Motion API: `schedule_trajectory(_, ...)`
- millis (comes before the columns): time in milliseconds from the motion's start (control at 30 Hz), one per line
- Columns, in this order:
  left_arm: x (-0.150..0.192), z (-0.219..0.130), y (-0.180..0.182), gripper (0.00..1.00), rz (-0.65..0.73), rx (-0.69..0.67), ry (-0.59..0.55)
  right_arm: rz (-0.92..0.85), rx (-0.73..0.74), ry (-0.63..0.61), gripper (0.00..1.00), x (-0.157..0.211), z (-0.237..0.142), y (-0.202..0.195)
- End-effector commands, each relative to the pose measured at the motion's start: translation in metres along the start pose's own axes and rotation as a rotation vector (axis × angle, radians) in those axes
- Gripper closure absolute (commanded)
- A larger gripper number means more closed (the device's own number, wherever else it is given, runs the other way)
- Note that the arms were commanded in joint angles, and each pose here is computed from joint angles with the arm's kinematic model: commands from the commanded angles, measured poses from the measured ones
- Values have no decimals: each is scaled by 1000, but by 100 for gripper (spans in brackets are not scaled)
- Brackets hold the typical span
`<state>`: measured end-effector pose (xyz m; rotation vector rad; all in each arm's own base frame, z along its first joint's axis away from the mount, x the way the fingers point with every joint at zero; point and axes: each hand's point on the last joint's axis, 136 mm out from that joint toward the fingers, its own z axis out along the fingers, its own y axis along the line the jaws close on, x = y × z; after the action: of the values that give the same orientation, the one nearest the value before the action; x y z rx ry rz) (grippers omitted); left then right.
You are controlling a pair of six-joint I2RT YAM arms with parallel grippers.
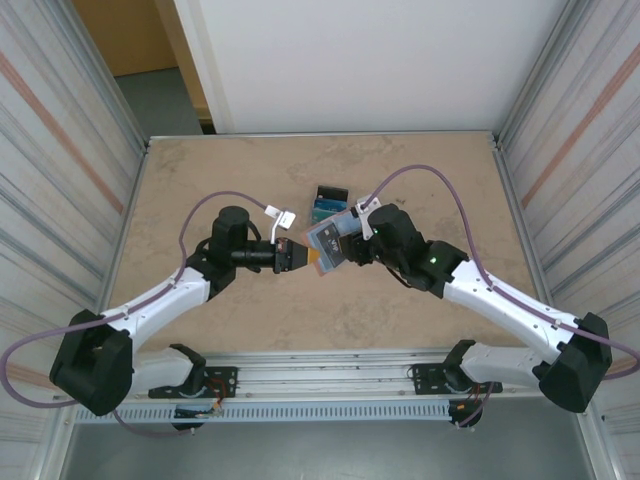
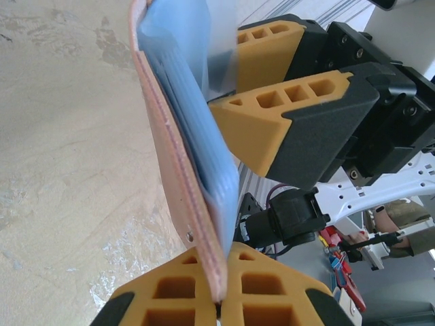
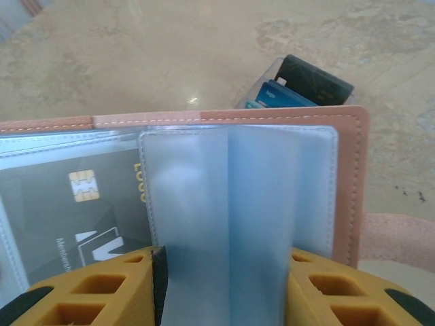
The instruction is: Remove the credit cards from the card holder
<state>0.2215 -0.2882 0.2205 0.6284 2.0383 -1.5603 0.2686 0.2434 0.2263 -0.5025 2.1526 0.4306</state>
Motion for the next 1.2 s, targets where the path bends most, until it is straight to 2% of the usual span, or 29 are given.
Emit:
schedule_trajectory(0,-15,-4,-24,100,78,51,-29,38,68,-25,55,-4,-4,-15)
schedule_trajectory(367,-16,0,-17,100,51,37,-21,99,120,-46,55,-6,-9,-35)
schedule_trajectory(833,-17,5,-1,100,-5,12,-12,143,50,-81,48,-12,-28,-31)
schedule_trajectory(1000,-17,5,-1,100,-6,11,-12,122,-19,-99,35,-21,-38,-14)
schedule_trajectory(1167,-18,4,-3,100,1,17,-15,69,0,-81,7,-18,-36,-6)
